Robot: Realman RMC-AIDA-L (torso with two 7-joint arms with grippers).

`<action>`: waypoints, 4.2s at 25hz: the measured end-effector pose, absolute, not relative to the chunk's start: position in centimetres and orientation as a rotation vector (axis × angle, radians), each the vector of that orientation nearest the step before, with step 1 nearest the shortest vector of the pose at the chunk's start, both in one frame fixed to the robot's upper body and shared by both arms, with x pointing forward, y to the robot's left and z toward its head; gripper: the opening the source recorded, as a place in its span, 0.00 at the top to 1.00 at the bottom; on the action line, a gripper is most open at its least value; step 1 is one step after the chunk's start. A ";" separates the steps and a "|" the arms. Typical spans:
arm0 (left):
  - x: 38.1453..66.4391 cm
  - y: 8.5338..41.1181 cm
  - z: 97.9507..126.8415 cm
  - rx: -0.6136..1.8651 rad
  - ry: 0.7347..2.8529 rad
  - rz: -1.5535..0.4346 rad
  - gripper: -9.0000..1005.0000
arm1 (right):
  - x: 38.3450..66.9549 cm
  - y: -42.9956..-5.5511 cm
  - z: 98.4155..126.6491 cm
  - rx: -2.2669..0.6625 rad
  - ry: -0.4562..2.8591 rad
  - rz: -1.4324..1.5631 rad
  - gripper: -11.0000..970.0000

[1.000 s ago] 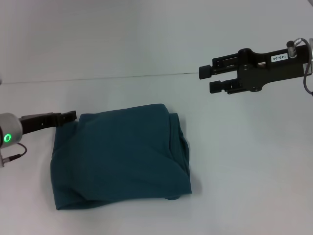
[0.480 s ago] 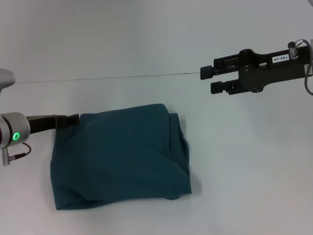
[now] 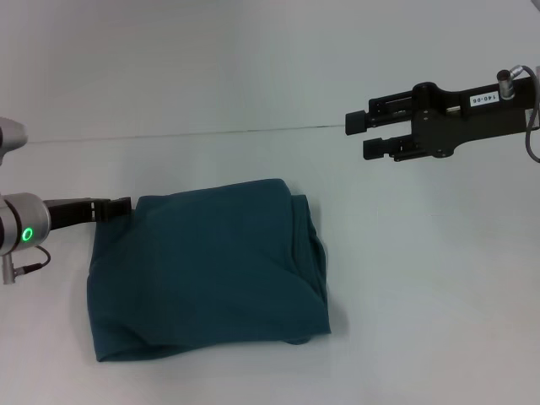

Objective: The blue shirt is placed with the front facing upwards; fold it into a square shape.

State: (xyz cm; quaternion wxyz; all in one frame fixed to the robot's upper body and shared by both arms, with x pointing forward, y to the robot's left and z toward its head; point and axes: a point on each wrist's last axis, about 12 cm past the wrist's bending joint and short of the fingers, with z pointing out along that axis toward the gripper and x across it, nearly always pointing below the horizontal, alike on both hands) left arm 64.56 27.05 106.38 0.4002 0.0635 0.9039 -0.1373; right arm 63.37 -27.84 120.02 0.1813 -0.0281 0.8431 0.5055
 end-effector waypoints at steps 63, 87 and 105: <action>64.5 28.8 107.2 0.070 2.288 -0.344 0.97 | 63.3 -28.4 120.1 -0.062 2.375 1.423 0.30; 64.4 30.9 108.4 -0.004 2.234 -0.296 0.85 | 63.2 -28.5 119.8 -0.055 2.376 1.423 0.30; 59.4 29.4 110.5 -0.206 2.331 -1.076 0.42 | 63.1 -28.6 120.0 -0.083 2.386 1.407 0.30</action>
